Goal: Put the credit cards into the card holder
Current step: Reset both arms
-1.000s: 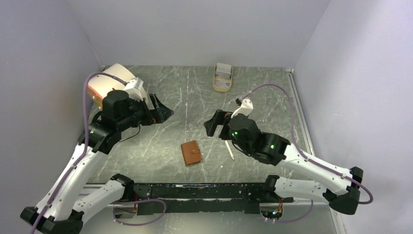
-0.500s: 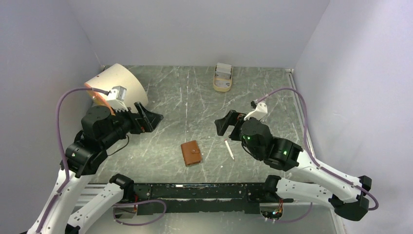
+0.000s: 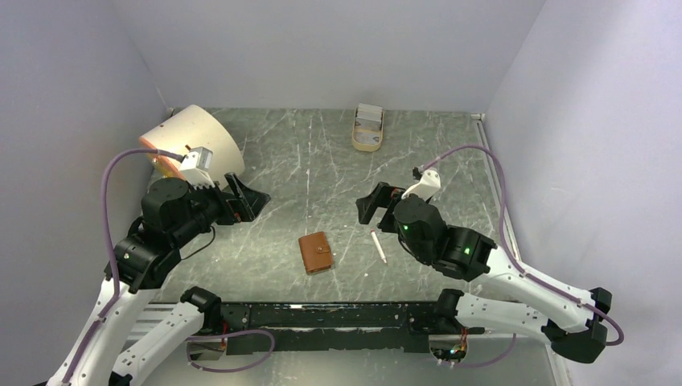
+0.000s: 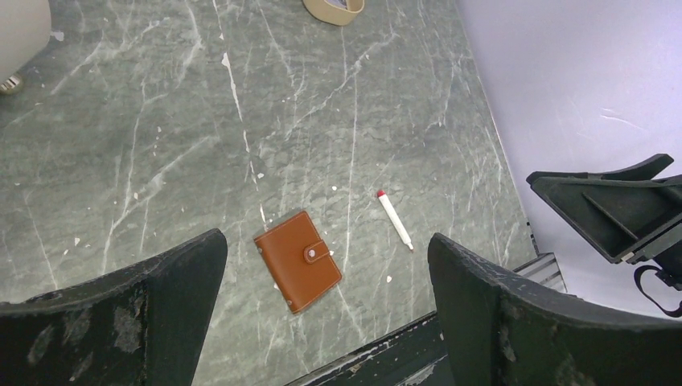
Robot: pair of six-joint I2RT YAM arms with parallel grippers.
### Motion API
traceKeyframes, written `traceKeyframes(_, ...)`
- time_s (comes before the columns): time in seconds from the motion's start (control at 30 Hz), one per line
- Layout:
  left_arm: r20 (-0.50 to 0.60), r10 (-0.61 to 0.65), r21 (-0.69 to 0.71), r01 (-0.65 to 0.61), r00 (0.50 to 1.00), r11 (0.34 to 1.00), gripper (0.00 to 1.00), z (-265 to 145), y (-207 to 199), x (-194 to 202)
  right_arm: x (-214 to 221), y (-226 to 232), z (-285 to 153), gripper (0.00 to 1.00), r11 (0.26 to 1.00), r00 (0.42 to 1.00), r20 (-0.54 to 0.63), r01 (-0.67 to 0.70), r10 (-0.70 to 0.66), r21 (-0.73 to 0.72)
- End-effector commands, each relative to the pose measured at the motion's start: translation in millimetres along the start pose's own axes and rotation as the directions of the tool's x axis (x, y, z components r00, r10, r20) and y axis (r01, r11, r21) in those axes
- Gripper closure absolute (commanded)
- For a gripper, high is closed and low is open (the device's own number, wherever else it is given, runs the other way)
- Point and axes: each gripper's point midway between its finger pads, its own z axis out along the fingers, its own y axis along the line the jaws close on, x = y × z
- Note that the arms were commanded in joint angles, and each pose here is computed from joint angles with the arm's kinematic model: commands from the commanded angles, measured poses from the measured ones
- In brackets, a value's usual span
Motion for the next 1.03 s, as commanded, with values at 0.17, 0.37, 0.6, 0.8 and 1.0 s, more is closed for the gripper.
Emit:
traceKeyframes(0.17, 0.014, 0.0, -0.022, 0.0, 1.0, 1.0, 0.0, 2, 6, -1, -11, -7, 0, 0.01, 0.998, 0.998, 0.052, -0.033, 0.031, 0.044)
traceKeyframes(0.37, 0.022, -0.002, -0.034, 0.003, 1.0, 0.999, 0.0, 2, 9, 0, -11, -11, 1, 0.01, 0.997, 0.997, 0.063, -0.039, 0.035, 0.059)
traceKeyframes(0.6, 0.012, -0.004, -0.059, 0.005, 1.0, 0.998, 0.0, 4, 14, 3, -13, -22, -2, 0.01, 0.995, 0.996, 0.086, -0.044, 0.037, 0.084)
traceKeyframes(0.8, 0.019, -0.011, -0.08, 0.013, 1.0, 0.997, 0.0, 5, 19, 3, -25, -20, -10, 0.01, 0.998, 0.988, 0.139, -0.063, 0.059, 0.025)
traceKeyframes(1.0, 0.025, -0.019, -0.075, 0.021, 0.999, 0.997, 0.0, 5, 19, 4, -33, -22, -15, 0.01, 0.999, 0.988, 0.148, -0.036, 0.029, 0.041)
